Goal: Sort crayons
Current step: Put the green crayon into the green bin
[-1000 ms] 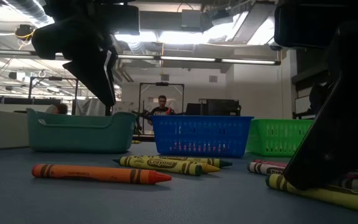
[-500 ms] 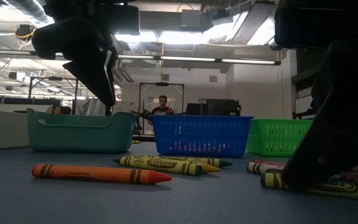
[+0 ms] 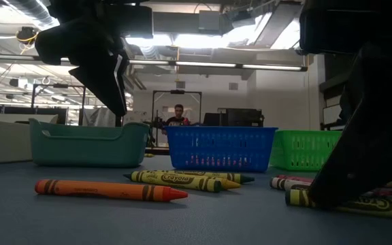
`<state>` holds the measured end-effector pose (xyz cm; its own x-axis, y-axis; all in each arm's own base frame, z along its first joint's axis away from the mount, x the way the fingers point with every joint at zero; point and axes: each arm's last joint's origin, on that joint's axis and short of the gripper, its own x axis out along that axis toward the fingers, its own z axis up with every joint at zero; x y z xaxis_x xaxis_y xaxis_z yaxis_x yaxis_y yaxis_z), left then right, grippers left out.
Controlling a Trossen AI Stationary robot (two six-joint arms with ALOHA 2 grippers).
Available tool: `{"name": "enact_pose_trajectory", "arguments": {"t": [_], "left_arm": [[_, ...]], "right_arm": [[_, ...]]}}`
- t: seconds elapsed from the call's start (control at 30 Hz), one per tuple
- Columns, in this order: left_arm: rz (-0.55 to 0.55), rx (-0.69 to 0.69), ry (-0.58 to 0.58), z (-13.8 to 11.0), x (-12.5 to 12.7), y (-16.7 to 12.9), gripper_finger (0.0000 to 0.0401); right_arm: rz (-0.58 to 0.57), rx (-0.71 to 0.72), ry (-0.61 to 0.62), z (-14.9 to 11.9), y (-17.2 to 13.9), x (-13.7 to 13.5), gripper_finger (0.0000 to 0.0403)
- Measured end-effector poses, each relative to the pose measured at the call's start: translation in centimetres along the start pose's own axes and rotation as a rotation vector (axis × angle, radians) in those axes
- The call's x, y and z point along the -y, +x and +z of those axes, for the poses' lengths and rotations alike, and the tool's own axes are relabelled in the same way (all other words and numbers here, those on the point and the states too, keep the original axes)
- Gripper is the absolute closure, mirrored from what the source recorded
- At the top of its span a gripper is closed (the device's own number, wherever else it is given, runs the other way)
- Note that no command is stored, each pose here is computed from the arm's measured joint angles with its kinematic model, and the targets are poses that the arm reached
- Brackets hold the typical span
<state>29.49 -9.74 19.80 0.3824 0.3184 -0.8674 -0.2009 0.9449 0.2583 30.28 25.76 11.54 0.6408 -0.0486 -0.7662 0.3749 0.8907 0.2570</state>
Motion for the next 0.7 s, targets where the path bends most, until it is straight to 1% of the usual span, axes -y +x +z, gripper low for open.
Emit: {"name": "enact_pose_trajectory", "arguments": {"t": [0.27,0.37,0.57,0.7], "left_arm": [[0.000,0.000,0.000,0.0,0.0,0.0,0.0293],[0.000,0.001,0.000,0.0,0.0,0.0,0.0293],[0.000,0.002,0.000,0.0,0.0,0.0,0.0293],[-0.007,0.016,-0.007,0.2,0.1,0.0,0.0293]], "right_arm": [[0.034,-0.025,0.005,0.4,-0.7,-0.2,0.0380],[0.055,-0.021,-0.014,0.8,-1.3,-0.4,0.0380],[0.094,0.007,-0.066,2.1,-3.2,-0.7,0.0379],[0.098,0.017,-0.128,3.3,-5.4,-0.5,0.0379]]}}
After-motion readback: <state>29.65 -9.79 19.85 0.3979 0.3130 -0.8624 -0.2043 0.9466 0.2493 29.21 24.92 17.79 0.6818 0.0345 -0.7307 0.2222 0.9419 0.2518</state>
